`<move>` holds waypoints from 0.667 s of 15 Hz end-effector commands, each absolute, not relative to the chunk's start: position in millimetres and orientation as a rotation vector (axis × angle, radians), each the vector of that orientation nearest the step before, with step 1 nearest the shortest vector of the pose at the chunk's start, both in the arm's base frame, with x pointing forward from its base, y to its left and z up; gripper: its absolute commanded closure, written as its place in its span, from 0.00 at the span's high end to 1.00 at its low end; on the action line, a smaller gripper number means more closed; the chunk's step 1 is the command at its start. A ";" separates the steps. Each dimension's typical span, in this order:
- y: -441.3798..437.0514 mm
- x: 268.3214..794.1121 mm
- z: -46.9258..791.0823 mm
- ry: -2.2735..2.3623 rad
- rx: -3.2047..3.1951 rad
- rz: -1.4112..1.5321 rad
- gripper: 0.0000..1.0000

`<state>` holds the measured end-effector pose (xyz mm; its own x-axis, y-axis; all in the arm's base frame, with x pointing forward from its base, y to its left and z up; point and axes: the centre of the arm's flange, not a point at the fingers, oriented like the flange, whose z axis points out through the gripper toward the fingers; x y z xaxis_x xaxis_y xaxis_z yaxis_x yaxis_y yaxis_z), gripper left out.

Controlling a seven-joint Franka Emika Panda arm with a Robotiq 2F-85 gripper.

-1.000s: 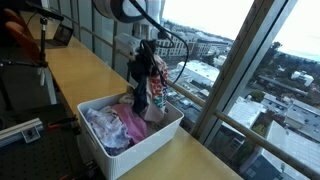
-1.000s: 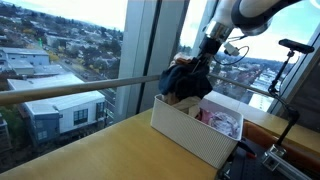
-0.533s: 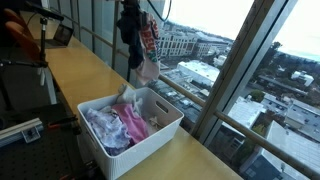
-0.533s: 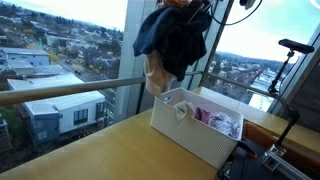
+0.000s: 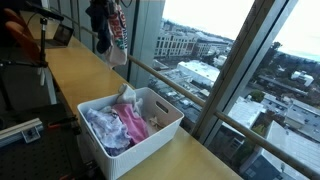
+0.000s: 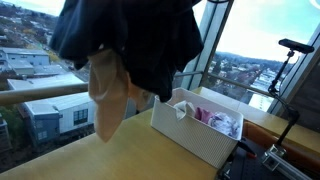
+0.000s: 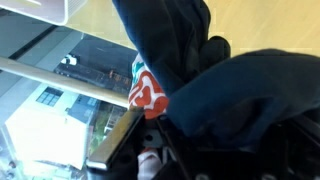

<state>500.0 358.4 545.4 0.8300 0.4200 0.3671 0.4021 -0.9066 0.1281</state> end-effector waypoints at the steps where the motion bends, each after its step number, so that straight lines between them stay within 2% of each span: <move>1: 381.2 524.5 490.2 0.641 2.978 0.468 0.00; 8: 337.4 547.0 378.1 0.549 2.981 0.168 0.00; 9: 336.7 546.8 364.7 0.547 2.972 0.126 0.25; 10: 335.9 545.3 354.1 0.555 2.959 0.086 0.26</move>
